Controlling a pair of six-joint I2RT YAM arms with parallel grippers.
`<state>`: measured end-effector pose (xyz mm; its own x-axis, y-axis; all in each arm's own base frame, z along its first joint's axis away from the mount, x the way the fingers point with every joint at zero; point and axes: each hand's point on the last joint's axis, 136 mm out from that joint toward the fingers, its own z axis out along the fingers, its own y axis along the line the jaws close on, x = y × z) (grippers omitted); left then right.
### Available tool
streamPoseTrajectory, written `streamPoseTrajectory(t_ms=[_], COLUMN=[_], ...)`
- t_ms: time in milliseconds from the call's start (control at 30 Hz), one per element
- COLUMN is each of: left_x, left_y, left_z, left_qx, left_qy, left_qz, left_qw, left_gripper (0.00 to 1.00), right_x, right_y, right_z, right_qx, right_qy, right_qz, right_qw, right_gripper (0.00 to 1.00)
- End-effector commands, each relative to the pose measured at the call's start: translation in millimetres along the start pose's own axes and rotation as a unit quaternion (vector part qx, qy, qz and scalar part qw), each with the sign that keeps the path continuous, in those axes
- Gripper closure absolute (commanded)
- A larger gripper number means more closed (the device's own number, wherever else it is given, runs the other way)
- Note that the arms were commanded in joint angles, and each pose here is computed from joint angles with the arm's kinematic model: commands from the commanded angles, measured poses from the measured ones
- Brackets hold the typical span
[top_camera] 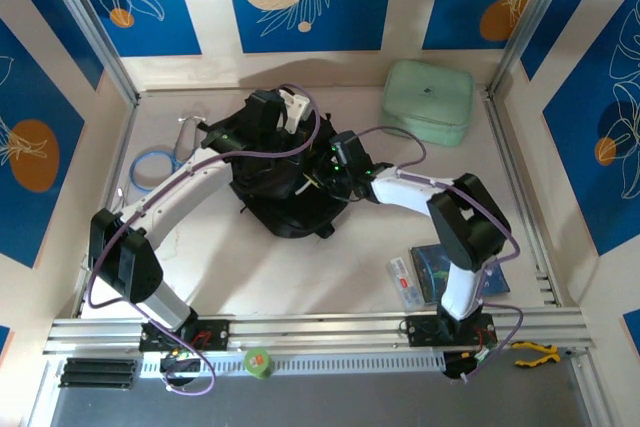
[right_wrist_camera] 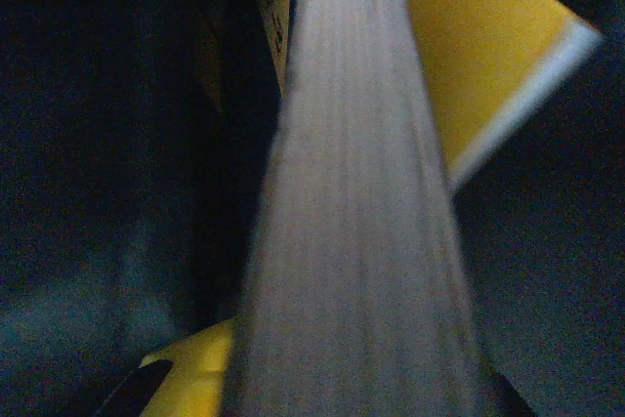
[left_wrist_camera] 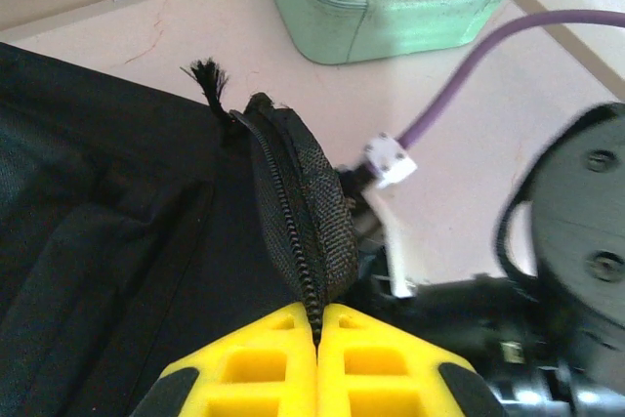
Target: Pack books, pencil case, and school supplies into a backpack
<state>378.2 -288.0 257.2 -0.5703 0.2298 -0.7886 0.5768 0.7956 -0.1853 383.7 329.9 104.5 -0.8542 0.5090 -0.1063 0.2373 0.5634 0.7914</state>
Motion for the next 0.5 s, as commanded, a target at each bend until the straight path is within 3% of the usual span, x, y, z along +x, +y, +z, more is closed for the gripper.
streamPoseTrajectory(t_ms=[0, 233, 467], left_x=[-33, -37, -30], left_y=[-10, 1, 7], left_z=[-24, -28, -26], left_qx=[0.024, 0.019, 0.023], left_qy=[-0.058, -0.062, -0.050], left_qz=[-0.002, -0.022, -0.036], left_qw=[0.998, 0.998, 0.998], left_gripper=[1.00, 1.00, 1.00], right_x=[-10, -13, -5], right_y=[9, -8, 4], right_z=[23, 50, 38], right_qx=[-0.007, 0.005, -0.014], right_qy=[-0.013, -0.022, 0.000], right_qz=[0.017, 0.040, 0.016], right_qw=[1.000, 0.999, 1.000], right_gripper=[0.88, 0.79, 0.53])
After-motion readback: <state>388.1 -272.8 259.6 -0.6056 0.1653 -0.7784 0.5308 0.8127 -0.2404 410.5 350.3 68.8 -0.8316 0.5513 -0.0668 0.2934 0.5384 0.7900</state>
